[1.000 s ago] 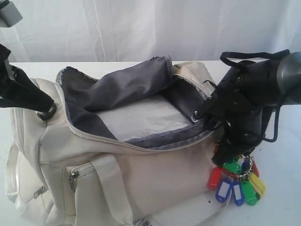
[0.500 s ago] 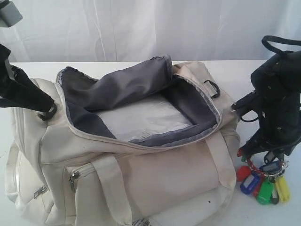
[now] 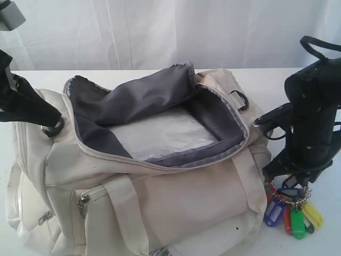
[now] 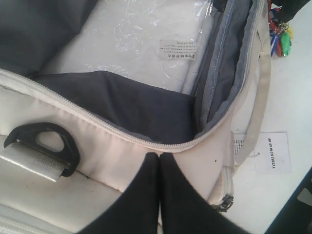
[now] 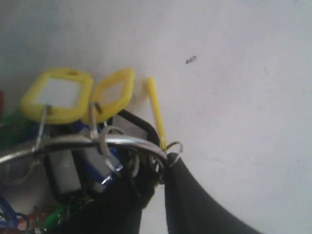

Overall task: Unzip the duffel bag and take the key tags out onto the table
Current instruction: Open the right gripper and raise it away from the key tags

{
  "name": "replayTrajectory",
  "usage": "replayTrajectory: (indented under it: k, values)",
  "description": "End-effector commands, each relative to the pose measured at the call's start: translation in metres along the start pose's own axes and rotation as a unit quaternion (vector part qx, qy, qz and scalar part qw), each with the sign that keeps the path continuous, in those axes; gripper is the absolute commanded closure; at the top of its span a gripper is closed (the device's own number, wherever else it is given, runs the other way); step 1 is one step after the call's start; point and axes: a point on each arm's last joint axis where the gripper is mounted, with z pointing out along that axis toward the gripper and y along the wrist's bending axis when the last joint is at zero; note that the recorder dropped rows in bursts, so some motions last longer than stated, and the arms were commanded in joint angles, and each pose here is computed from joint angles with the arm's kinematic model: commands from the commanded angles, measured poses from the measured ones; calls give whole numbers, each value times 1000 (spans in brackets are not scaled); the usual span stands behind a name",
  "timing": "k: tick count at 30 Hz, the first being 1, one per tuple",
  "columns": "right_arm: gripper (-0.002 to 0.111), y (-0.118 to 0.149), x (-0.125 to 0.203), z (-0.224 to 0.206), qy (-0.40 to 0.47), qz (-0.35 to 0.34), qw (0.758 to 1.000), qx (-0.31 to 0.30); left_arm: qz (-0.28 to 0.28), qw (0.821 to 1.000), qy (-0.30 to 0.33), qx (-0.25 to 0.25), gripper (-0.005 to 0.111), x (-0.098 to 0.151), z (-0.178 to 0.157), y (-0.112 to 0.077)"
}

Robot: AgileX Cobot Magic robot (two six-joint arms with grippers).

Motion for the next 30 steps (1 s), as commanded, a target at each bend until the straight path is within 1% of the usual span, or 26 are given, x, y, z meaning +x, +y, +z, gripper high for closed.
replayTrajectory:
  k: [1,6,8,10,15,20,22,24,26,28,29,30]
  values:
    - [93,-1,-2,0,-8,2,1000,-3,1,1000,-1,10,107,1,-3,-4]
    - [61,-3,-5,-5,-10,5,1000,-1,1,1000,-1,10,107,1,-3,-4]
    - [52,-3,-5,-8,-11,7,1000,0,1,1000,-1,10,107,1,-3,-4]
    - [49,-5,-6,-13,-19,10,1000,-1,1,1000,-1,10,107,1,-3,-4]
    - [49,-9,-2,-40,-51,33,998,-12,1,1000,-1,10,107,1,-3,-4]
    - [50,-16,11,-75,-106,48,993,-10,1,1000,-1,10,107,1,-3,-4]
    - [52,-18,16,-88,-134,54,989,-10,1,1000,-1,10,107,1,-3,-4]
    - [59,-20,23,-104,-168,65,984,-18,1,1000,-1,10,107,1,-3,-4]
    - [75,-19,31,-120,-211,62,975,-33,1,1000,-1,10,107,1,-3,-4]
    - [94,-15,39,-132,-255,45,964,-55,1,1000,-1,10,107,1,-3,-4]
    - [105,-12,45,-138,-280,38,957,-67,1,1000,-1,10,107,1,-3,-4]
    - [108,-10,52,-144,-305,33,949,-78,1,1000,-1,10,107,1,-3,-4]
